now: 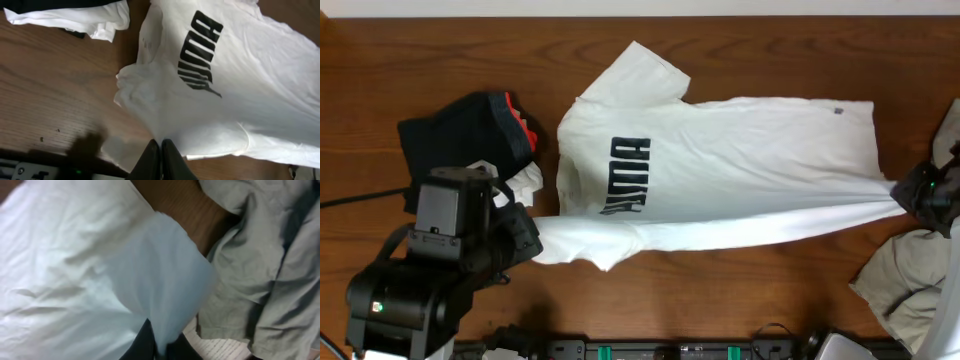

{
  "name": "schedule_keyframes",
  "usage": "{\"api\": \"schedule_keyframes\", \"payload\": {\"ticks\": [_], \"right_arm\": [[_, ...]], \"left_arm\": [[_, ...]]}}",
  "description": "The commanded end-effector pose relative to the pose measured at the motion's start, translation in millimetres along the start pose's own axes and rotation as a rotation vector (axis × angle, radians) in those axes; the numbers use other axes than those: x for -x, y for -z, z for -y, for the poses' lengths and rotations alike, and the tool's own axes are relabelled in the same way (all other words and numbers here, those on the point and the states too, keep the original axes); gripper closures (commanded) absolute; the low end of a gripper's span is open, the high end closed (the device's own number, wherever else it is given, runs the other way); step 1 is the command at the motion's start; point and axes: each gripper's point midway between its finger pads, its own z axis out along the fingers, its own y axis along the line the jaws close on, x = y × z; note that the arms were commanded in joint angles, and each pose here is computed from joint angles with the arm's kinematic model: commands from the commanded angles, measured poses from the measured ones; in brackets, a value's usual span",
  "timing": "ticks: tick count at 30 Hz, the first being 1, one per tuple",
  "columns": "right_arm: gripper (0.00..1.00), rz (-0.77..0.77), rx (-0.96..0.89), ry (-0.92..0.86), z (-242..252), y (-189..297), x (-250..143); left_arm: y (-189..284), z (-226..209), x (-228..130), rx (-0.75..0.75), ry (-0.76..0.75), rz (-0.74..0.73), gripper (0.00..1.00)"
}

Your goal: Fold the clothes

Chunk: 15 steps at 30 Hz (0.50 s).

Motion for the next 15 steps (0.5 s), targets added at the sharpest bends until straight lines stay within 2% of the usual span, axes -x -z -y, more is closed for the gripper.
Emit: {"api": "schedule_keyframes", "payload": {"ticks": [1,15], "right_arm": [[0.94,0.022,-0.007,0.015,1.8,4.7,4.7],[0.94,-0.103,0.057,0.033,-13.8,-22.6,-4.1]], "left_arm": [[7.0,-1.0,3.3,0.005,-0.030,0.025,0.94],[-7.4,0.0,6.2,0.039,-0.094,-0.026,0.94]]}}
